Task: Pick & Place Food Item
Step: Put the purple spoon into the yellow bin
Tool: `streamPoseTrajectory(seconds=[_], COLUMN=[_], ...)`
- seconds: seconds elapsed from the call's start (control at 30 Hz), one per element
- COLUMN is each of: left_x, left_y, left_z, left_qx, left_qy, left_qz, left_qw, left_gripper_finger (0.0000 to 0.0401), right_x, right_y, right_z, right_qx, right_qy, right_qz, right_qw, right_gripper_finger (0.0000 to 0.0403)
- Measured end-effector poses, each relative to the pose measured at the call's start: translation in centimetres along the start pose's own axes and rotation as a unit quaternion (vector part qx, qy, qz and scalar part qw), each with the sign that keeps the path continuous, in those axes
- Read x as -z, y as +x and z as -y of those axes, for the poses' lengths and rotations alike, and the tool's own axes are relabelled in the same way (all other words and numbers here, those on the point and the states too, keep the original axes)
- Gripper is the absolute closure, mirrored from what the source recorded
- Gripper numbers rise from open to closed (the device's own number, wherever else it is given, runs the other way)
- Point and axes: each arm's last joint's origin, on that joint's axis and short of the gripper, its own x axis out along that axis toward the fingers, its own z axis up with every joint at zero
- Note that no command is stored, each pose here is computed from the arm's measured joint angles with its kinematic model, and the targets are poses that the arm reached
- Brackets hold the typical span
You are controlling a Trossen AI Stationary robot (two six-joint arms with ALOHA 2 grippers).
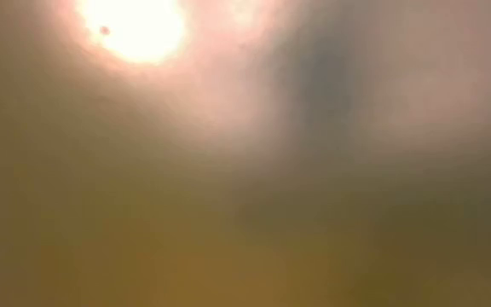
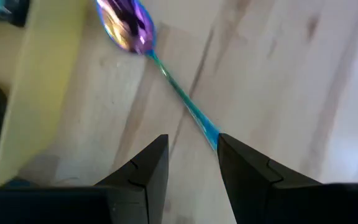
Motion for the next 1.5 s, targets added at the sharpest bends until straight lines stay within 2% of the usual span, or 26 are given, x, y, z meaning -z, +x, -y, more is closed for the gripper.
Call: streamPoseTrajectory(seconds=[0.07, 0.2, 0.37, 0.53, 0.83, 1.27, 1.5], left_x=[0.0, 0.0, 0.0, 0.0, 0.0, 0.0, 0.0], left_y=[0.0, 0.0, 0.0, 0.0, 0.0, 0.0, 0.0], left_z=[0.0, 0.0, 0.0, 0.0, 0.0, 0.0, 0.0], left_qx=[0.000, 0.000, 0.000, 0.000, 0.000, 0.000, 0.000], left_qy=[0.000, 0.000, 0.002, 0.002, 0.002, 0.002, 0.002], left_qz=[0.000, 0.000, 0.000, 0.000, 0.000, 0.000, -0.002], left_qw=[1.000, 1.000, 1.000, 1.000, 1.000, 1.000, 1.000], left_gripper_finger=[0.0227, 0.0227, 0.0227, 0.0227, 0.0227, 0.0227, 0.0227], right_x=[0.1, 0.0, 0.4, 1.3, 3.0, 2.6, 1.6], right_y=[0.1, 0.4, 1.6, 2.8, 5.0, 5.3, 7.7], right_z=[0.9, 1.9, 1.7, 1.7, 1.1, 1.4, 2.3], right_qx=[-0.023, -0.034, -0.029, -0.059, -0.053, -0.047, -0.084], right_qy=[-0.007, -0.037, -0.109, -0.131, -0.186, -0.191, -0.178], right_qz=[0.028, 0.078, 0.102, 0.144, 0.184, 0.194, 0.128], right_qw=[0.999, 0.996, 0.988, 0.979, 0.964, 0.961, 0.972], right_gripper_finger=[0.0267, 0.0267, 0.0267, 0.0267, 0.0267, 0.0267, 0.0267])
